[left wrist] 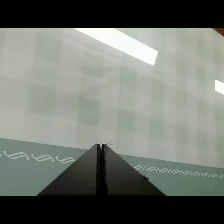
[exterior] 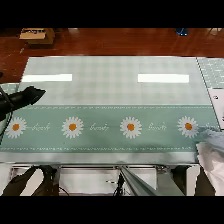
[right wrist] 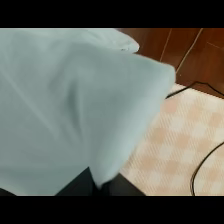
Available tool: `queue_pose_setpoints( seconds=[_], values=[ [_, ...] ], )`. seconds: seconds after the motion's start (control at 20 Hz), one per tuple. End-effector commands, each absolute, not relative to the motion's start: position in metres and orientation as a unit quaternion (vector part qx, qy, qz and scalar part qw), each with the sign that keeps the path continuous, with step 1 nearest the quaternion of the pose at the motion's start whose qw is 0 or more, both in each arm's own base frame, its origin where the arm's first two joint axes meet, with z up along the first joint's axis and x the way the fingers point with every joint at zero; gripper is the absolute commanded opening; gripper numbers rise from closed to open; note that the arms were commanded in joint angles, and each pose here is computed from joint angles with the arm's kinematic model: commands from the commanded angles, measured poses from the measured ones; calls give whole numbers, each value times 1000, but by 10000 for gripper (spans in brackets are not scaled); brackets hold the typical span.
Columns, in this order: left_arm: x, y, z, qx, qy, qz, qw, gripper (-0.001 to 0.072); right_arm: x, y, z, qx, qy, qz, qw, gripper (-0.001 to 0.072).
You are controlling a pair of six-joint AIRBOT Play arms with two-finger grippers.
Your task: Fold the shirts.
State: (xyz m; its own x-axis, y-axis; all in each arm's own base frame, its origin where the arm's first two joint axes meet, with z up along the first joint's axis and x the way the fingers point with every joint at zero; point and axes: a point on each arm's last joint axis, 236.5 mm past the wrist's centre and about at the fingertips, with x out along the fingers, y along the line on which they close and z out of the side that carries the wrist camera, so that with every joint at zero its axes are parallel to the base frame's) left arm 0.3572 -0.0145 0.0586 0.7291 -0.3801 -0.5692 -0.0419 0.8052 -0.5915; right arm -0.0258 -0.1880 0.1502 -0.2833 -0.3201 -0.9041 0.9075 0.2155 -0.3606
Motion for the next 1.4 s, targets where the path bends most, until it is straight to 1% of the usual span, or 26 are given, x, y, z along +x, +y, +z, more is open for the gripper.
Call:
queue_pose_setpoints(
  seconds=[0.0, 0.05, 0.2, 0.25, 0.3, 0.35, 0.45, 0.5, 0.55, 0.6, 0.65, 0.7, 0.75, 0.8, 0.85, 0.9, 0.95, 1.05, 1.1, 1.15, 1.2, 1.25, 1.3, 1.35],
  values=[
    [362, -8, 59, -294, 346, -85, 887, 18, -54, -191, 162, 234, 573, -607, 499, 316],
    [362, -7, 59, -293, 346, -84, 887, 18, -57, -194, 165, 227, 570, -615, 496, 452],
    [362, -7, 59, -293, 346, -84, 887, 18, -54, -203, 168, 213, 560, -620, 506, 520],
    [362, -7, 59, -293, 346, -84, 887, 18, -49, -215, 171, 198, 546, -624, 523, 528],
    [362, -7, 60, -293, 345, -84, 888, 18, -33, -231, 174, 181, 520, -619, 560, 528],
    [363, -7, 63, -292, 343, -85, 889, 18, -7, -242, 174, 175, 491, -597, 610, 526],
    [368, -10, 81, -289, 330, -98, 893, 19, 75, -257, 185, 160, 408, -507, 742, 525],
    [374, -11, 98, -286, 311, -109, 900, 57, 125, -254, 202, 155, 348, -443, 811, 525],
    [382, -11, 118, -283, 284, -119, 908, 272, 169, -243, 224, 152, 288, -377, 867, 525],
    [393, -6, 141, -288, 244, -117, 918, 600, 208, -225, 249, 162, 222, -307, 911, 523],
    [401, -1, 163, -311, 209, -111, 921, 720, 237, -202, 267, 182, 180, -242, 936, 522],
    [407, 0, 186, -326, 179, -116, 921, 720, 262, -172, 278, 202, 162, -172, 951, 522],
    [408, -6, 204, -318, 169, -132, 924, 646, 278, -144, 279, 206, 168, -113, 957, 521],
    [404, -23, 218, -294, 173, -162, 926, 595, 290, -115, 271, 195, 195, -61, 959, 476],
    [396, -46, 226, -258, 192, -202, 925, 596, 296, -93, 256, 177, 232, -28, 956, 452],
    [382, -72, 227, -209, 226, -241, 920, 596, 299, -74, 235, 152, 281, -4, 948, 452],
    [369, -89, 219, -173, 270, -253, 913, 596, 300, -61, 210, 125, 338, 9, 933, 452],
    [351, -100, 194, -89, 355, -219, 905, 596, 300, -38, 166, 58, 433, 38, 899, 452],
    [344, -101, 182, -29, 382, -199, 902, 596, 302, -23, 146, 21, 472, 62, 879, 452],
    [337, -103, 169, 25, 404, -181, 897, 596, 305, -7, 131, -4, 498, 86, 863, 453],
    [330, -106, 156, 63, 426, -168, 887, 596, 310, 13, 118, -16, 518, 108, 848, 453],
    [322, -113, 141, 94, 455, -160, 871, 598, 313, 31, 106, -17, 534, 124, 836, 474],
    [314, -119, 126, 120, 481, -157, 854, 612, 315, 48, 94, -14, 551, 138, 823, 552],
    [309, -125, 116, 136, 499, -154, 842, 660, 316, 60, 84, -16, 565, 147, 812, 595]
  ],
)
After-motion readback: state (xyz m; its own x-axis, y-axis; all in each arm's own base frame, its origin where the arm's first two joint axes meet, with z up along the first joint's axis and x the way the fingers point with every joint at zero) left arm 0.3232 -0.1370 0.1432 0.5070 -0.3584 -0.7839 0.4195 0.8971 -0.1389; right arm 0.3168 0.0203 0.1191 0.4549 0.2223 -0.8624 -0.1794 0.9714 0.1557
